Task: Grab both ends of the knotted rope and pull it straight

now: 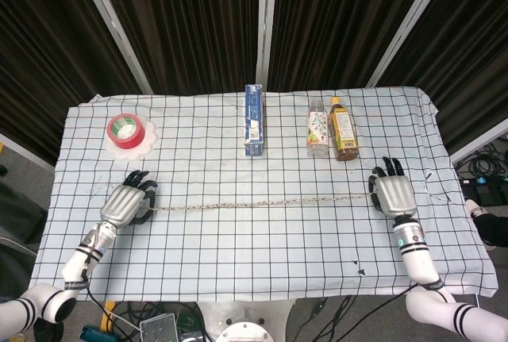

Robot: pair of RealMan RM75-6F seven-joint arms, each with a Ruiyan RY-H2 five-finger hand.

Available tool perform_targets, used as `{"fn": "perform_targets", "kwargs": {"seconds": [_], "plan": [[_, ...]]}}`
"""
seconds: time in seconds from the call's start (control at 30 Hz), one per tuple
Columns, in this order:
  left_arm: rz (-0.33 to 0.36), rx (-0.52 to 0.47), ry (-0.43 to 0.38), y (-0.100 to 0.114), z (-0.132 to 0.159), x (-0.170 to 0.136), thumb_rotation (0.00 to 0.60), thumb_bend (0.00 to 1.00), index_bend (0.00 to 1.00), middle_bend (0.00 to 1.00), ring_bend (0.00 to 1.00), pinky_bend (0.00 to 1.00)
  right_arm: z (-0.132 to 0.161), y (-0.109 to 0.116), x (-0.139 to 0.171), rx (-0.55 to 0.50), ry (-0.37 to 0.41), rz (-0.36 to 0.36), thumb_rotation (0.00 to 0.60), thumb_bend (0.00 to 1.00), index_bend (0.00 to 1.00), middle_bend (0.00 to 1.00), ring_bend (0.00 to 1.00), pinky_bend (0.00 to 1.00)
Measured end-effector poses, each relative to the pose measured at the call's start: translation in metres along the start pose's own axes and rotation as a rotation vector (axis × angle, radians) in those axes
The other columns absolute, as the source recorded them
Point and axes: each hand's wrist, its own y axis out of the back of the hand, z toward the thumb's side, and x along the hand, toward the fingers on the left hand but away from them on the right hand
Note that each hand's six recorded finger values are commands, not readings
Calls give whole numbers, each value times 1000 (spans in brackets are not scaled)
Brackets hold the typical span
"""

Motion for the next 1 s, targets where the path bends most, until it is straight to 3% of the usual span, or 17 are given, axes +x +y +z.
{"fn": "perform_targets", "kwargs": {"seconds": [0.4,0.53,0.63,0.83,1.0], "plan": [[-4,-2,1,-4,0,-1,600,489,654,236,40,0,-1,-12,-1,55,32,22,600,507,646,227,1,0],[-13,-3,1,-7,1,-1,600,485,620,233,40,0,0,-16,0,59,35,33,600,495,586,216,0,0],[-24,-6,-1,-9,2,-1,600,462,540,223,40,0,1,-22,1,60,32,49,600,471,490,198,0,0],[-34,-13,3,-11,2,-2,600,345,382,206,40,0,2,-28,4,61,24,75,600,305,244,149,0,0],[-28,-18,4,-9,3,-2,600,262,293,167,22,0,3,-27,6,55,18,83,600,184,179,126,0,0]]}}
